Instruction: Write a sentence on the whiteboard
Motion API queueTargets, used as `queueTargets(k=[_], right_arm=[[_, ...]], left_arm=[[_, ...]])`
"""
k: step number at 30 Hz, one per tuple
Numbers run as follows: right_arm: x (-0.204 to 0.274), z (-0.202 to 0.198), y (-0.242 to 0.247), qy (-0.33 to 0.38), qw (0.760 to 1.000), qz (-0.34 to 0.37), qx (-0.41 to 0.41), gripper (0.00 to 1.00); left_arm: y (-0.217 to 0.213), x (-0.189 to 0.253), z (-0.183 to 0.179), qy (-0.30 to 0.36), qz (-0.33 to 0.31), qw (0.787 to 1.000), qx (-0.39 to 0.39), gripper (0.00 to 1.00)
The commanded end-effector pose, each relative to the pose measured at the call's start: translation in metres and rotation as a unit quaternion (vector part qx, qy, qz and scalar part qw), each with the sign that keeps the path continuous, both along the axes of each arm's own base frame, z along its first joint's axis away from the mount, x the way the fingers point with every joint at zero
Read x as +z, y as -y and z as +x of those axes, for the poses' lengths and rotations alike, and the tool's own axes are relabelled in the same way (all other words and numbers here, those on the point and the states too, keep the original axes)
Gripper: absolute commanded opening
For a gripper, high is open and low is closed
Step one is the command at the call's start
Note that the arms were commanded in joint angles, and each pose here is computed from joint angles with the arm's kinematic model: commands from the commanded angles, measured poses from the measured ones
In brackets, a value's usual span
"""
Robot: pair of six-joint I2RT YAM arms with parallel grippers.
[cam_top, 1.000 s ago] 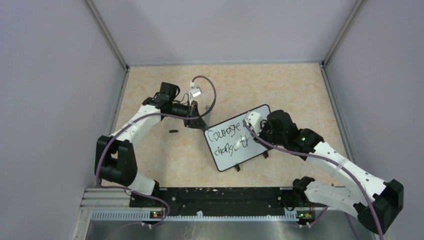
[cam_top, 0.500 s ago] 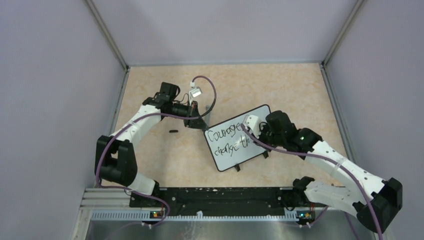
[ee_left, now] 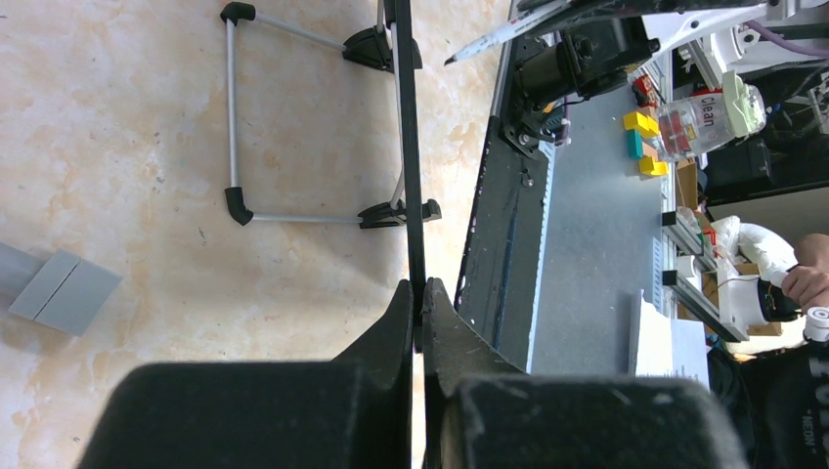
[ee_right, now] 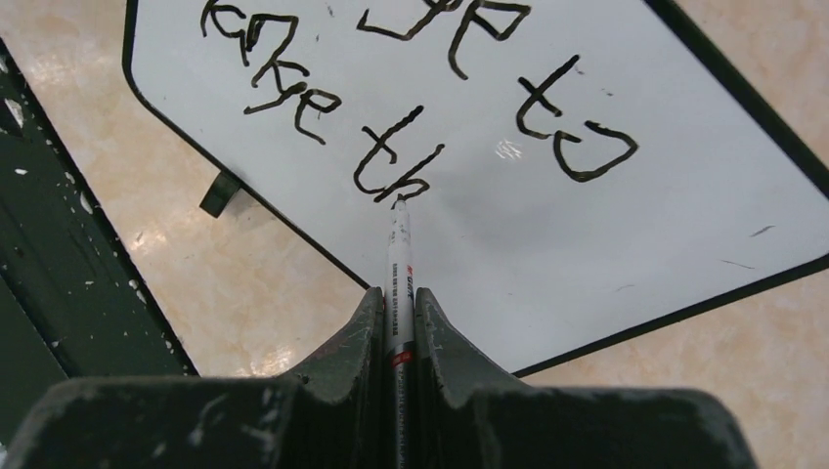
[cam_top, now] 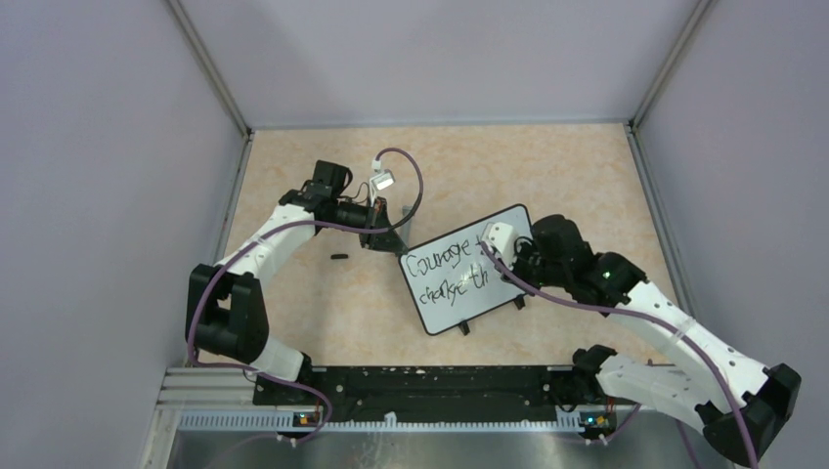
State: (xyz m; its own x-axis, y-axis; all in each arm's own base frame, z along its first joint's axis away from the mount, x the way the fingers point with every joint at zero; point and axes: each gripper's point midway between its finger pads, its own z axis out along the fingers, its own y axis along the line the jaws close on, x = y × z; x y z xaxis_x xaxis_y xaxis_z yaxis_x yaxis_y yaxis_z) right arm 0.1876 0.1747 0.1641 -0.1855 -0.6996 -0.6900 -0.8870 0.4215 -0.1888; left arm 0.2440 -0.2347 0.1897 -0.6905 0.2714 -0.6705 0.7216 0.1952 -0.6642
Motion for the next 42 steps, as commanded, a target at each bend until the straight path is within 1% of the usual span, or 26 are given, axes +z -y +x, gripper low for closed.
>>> queueTargets(k=[1, 3, 8, 16, 24, 27, 30, 35, 42], right_arm=[[0.024, 0.018, 0.002, 0.044, 0.998, 0.015, -0.034, 0.00], [0.017, 0.022, 0.004, 0.037, 0.998, 0.003, -0.049, 0.00], [0.005, 0.021, 0.001, 0.013, 0.999, -0.005, -0.049, 0.00], [0.003, 0.029, 0.002, 0.025, 0.997, -0.002, -0.067, 0.00], [-0.003, 0.033, 0.010, 0.031, 0.996, -0.020, -0.084, 0.00], [0.000, 0.038, 0.017, 0.043, 0.993, -0.030, -0.108, 0.00], [0.005, 0.039, 0.020, 0.051, 0.992, -0.025, -0.116, 0.00], [0.001, 0.036, 0.017, 0.045, 0.993, -0.026, -0.103, 0.00], [-0.010, 0.025, 0.009, 0.024, 0.998, -0.034, -0.048, 0.00]], left_arm=[[0.002, -0.004, 0.004, 0.012, 0.011, 1.000, -0.002, 0.00], [0.002, -0.004, 0.004, 0.012, 0.011, 1.000, -0.003, 0.00], [0.002, -0.004, 0.004, 0.013, 0.013, 1.000, -0.001, 0.00], [0.002, -0.006, 0.004, 0.011, 0.015, 1.000, -0.001, 0.00], [0.002, -0.008, 0.005, 0.009, 0.016, 1.000, 0.000, 0.00], [0.002, -0.008, 0.005, 0.009, 0.017, 1.000, 0.000, 0.00], [0.002, -0.007, 0.005, 0.010, 0.016, 1.000, 0.000, 0.00], [0.002, -0.008, 0.005, 0.010, 0.017, 1.000, 0.000, 0.00], [0.002, -0.008, 0.006, 0.008, 0.017, 1.000, 0.000, 0.00]])
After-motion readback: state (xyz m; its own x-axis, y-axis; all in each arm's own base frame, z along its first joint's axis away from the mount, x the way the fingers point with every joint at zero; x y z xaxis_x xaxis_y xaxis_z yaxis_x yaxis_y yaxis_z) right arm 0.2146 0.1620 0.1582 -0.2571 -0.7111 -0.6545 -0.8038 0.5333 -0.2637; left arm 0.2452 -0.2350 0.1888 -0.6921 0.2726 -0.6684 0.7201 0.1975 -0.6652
